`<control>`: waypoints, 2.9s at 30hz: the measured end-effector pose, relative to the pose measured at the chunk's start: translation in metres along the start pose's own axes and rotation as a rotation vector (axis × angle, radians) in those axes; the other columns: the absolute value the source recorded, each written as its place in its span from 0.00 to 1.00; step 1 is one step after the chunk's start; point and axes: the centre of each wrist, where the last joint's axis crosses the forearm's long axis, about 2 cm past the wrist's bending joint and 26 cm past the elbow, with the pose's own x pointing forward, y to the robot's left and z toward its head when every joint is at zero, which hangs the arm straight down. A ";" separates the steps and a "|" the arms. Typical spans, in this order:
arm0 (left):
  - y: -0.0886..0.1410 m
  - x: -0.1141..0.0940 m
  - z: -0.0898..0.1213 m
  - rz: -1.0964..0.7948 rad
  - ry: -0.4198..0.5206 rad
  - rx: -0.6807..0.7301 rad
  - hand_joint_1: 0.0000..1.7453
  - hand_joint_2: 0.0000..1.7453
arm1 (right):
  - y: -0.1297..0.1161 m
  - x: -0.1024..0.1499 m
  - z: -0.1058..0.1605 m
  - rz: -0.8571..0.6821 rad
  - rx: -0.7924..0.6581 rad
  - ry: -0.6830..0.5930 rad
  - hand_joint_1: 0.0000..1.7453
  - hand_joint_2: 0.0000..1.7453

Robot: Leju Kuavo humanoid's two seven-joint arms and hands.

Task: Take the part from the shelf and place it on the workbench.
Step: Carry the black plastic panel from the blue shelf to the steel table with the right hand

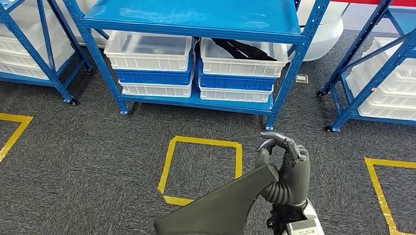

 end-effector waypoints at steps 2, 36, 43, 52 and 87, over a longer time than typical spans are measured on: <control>0.001 0.000 0.000 -0.001 -0.001 -0.002 0.00 1.00 | 0.000 0.000 0.000 0.001 0.000 0.000 1.00 1.00; 0.009 0.002 -0.003 0.006 -0.012 0.007 0.00 1.00 | -0.002 -0.001 0.000 0.006 -0.008 -0.001 1.00 1.00; 0.009 0.003 -0.004 0.010 -0.018 0.009 0.00 1.00 | -0.001 -0.001 0.000 0.005 -0.005 -0.003 1.00 1.00; 0.011 -0.002 -0.002 0.034 -0.012 0.013 0.00 1.00 | 0.006 -0.002 -0.007 -0.005 0.010 -0.011 1.00 1.00; 0.015 -0.010 0.000 -0.016 -0.025 0.068 0.00 1.00 | 0.017 -0.006 -0.009 0.007 0.017 -0.004 1.00 1.00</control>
